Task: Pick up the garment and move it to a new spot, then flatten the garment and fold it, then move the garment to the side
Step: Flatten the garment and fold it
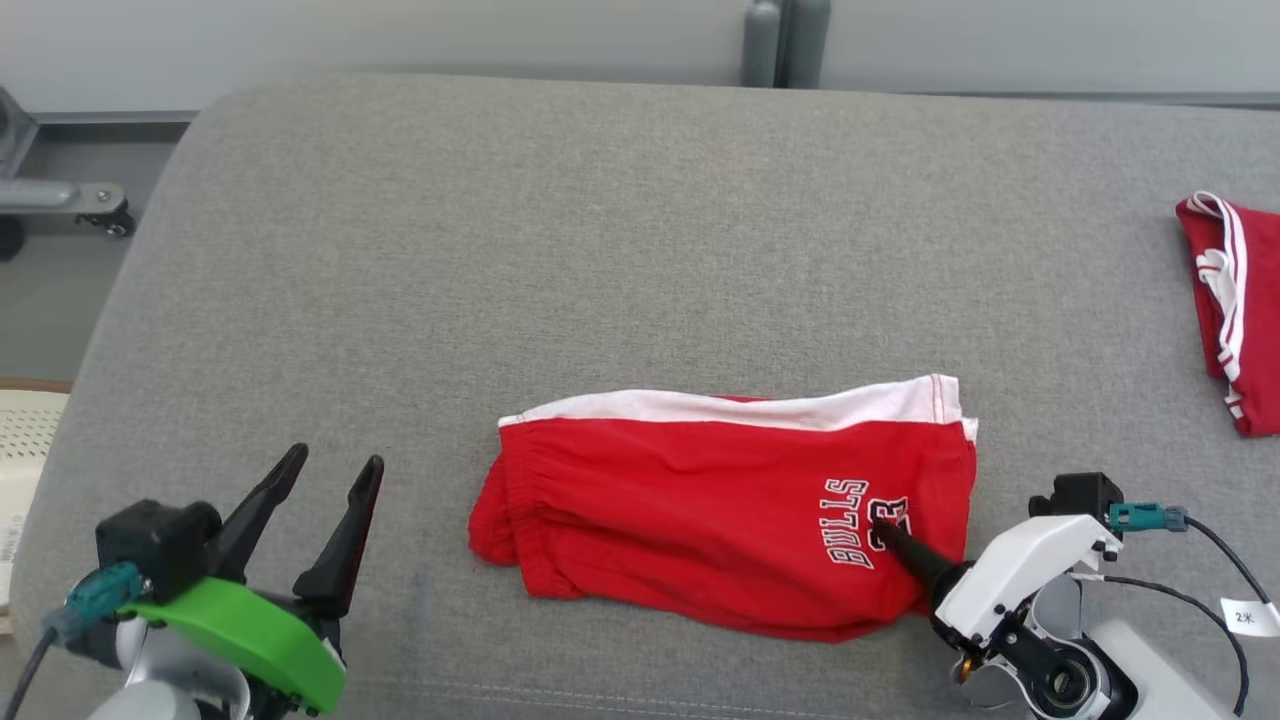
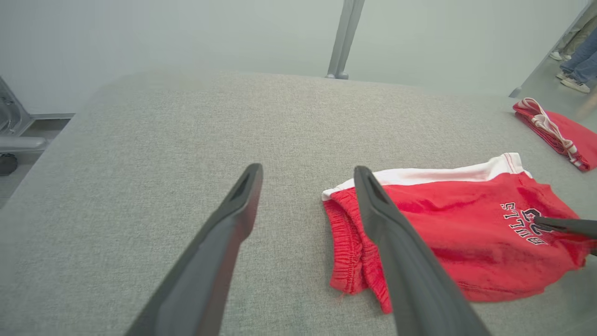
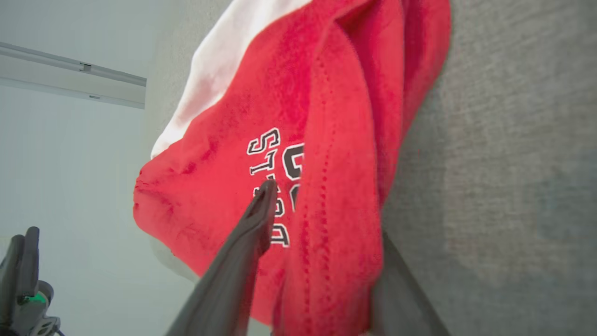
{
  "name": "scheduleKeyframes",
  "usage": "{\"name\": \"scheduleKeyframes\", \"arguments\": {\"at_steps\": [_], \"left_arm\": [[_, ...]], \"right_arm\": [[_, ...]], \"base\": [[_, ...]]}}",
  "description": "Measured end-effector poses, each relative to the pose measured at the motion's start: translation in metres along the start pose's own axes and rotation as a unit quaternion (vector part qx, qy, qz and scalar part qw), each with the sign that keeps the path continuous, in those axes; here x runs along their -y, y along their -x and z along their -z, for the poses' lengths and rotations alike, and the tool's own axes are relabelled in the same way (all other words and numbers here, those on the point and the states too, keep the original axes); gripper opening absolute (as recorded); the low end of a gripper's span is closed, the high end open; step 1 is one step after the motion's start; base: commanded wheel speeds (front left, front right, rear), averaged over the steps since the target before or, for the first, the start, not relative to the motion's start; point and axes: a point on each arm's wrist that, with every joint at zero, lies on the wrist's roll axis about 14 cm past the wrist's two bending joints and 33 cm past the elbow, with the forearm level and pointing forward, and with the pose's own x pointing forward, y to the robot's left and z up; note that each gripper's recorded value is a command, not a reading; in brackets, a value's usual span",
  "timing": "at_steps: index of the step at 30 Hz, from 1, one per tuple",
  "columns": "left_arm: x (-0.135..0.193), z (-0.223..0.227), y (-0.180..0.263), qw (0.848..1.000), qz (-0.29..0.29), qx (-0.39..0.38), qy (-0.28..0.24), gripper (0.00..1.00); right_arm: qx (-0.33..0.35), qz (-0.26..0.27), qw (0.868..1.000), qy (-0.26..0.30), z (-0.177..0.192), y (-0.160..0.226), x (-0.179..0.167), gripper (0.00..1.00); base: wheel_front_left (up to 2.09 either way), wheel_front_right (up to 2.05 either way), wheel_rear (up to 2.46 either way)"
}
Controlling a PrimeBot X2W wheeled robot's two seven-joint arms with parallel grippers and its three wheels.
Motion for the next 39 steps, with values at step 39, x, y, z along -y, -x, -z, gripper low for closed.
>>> {"name": "scheduleKeyframes", "arguments": {"at_steps": [39], "left_arm": [[-0.013, 0.015, 0.057, 0.994, -0.088, 0.067, 0.015, 1.0]], "right_arm": [[-0.008, -0.154, 0.967, 0.201, -0.021, 0.043, -0.089, 0.0]], "base": [[0.0, 0.0, 0.0]]}}
